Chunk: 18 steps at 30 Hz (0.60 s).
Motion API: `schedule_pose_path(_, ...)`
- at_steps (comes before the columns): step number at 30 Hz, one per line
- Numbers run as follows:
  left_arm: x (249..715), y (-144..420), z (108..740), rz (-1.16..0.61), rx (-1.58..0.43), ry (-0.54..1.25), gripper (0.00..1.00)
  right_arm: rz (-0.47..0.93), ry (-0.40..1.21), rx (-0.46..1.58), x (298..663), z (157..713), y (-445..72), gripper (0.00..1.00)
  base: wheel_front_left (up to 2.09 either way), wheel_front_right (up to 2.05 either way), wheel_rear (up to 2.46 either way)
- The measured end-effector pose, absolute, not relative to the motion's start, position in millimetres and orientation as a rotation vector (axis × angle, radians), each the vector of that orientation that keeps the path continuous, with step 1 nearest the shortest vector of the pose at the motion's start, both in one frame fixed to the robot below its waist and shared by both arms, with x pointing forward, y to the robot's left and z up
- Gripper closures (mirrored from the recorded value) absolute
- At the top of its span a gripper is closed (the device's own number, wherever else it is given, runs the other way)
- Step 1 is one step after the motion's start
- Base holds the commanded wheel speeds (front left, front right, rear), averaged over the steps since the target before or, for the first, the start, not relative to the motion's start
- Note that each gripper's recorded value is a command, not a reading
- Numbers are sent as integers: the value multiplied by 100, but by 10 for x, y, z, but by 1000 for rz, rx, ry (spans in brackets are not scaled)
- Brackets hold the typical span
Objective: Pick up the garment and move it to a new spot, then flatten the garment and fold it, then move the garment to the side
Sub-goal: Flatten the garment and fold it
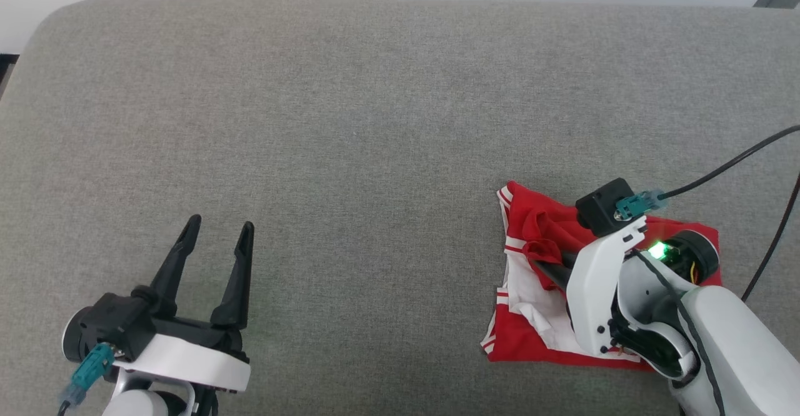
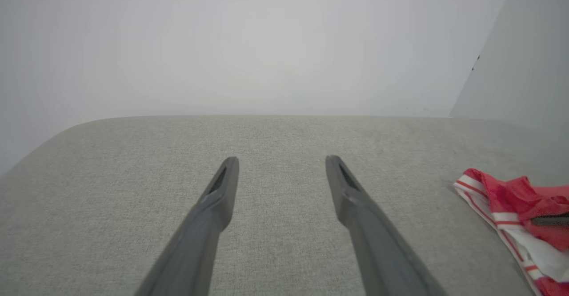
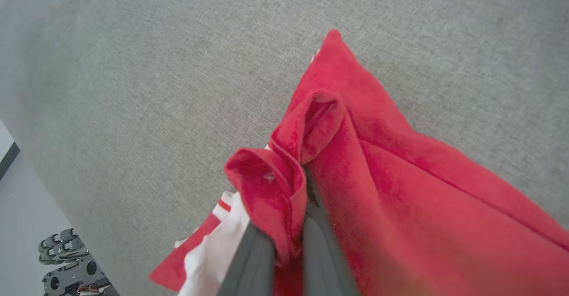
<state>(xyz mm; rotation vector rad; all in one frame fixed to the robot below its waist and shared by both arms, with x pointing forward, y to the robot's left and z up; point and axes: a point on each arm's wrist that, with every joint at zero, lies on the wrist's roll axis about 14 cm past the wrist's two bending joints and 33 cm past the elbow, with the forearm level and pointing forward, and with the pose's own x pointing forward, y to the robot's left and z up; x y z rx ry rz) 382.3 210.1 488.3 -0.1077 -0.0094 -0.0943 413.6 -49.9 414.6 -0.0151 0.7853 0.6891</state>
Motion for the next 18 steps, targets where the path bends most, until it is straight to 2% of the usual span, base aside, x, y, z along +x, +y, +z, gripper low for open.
schedule_pose_path(5,3837,2092,4877,-92,-120,-9,0,675,792,-4,4173,4035,-505,100,0,0,0)
schedule_pose_path(6,3838,2089,4874,-93,-122,-8,0,675,784,-2,4183,4043,-500,96,0,0,0)
schedule_pose_path(7,3840,2089,4870,-93,-123,-7,0,671,770,10,4203,4067,-501,58,0,0,0)
schedule_pose_path(8,3843,2093,4868,-92,-123,-7,0,662,758,30,4225,4092,-506,7,0,0,0)
schedule_pose_path(9,3849,2095,4872,-91,-126,-8,0,649,745,56,4254,4123,-524,0,0,0,0)
schedule_pose_path(18,3874,2033,4878,-113,-139,-10,0,571,611,165,4423,4535,-801,0,0,0,0)
